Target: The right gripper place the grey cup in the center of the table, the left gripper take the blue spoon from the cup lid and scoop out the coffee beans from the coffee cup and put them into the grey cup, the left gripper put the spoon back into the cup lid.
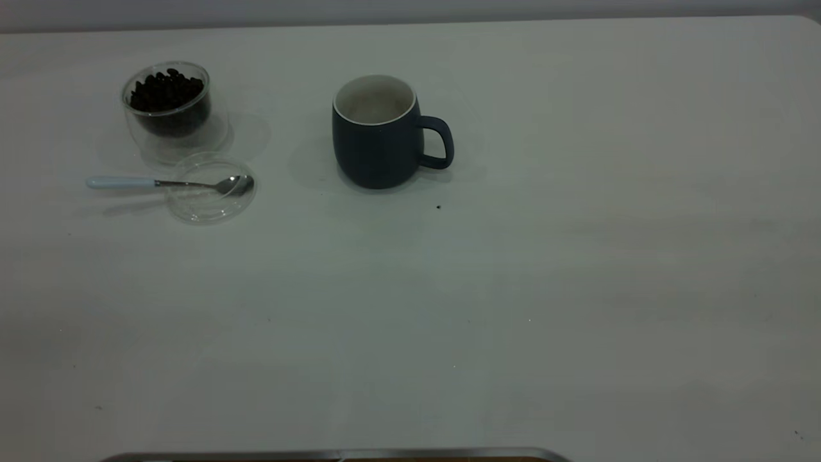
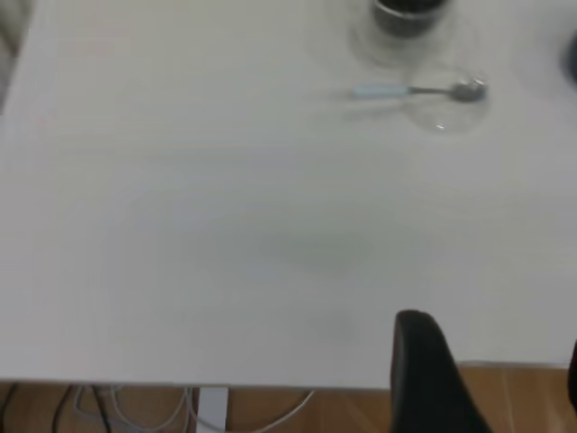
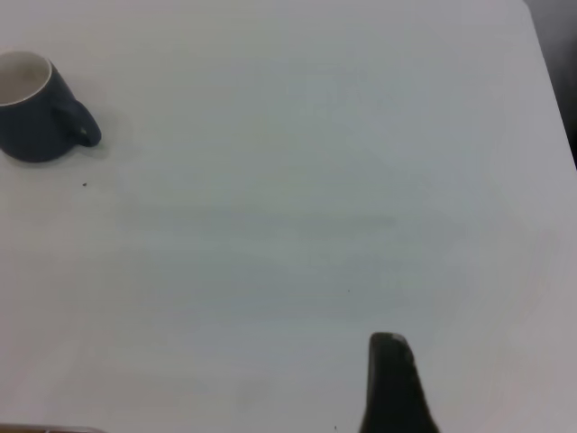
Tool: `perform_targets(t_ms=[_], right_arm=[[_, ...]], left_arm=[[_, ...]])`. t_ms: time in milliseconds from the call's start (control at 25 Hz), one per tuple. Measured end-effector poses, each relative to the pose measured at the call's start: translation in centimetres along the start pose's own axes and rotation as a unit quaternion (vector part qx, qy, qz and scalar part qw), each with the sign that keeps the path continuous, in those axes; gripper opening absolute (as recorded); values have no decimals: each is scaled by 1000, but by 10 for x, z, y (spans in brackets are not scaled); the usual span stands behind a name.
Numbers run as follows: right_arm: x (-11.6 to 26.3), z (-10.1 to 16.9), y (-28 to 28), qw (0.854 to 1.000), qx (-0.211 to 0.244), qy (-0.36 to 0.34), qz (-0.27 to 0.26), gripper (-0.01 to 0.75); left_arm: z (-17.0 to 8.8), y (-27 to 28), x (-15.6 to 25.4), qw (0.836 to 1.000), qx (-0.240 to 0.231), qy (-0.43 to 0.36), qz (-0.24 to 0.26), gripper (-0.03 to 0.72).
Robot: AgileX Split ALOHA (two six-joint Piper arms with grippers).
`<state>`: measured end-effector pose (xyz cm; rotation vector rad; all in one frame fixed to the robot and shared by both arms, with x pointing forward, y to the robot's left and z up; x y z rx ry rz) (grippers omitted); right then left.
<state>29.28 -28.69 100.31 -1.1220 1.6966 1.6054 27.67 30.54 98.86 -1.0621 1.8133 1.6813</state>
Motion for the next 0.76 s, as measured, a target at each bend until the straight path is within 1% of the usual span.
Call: perform_targets(t_ms=[760], right_arm=[[0,0,0,1000,0,0,0,530]], left_arm=[[0,0,0,1000,-4,5,0,446]])
Point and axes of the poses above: a point on each arm's last joint axis where the gripper is mounted, y pointing back along that axis away from the gripper, z along the wrist's bending axis when the last joint is at zero, x = y × z, the point moved 7 cm from there along -y, pointing out along that axis toward the gripper, and after that the axes turned 12 degrees about y, right-handed, at the moved point
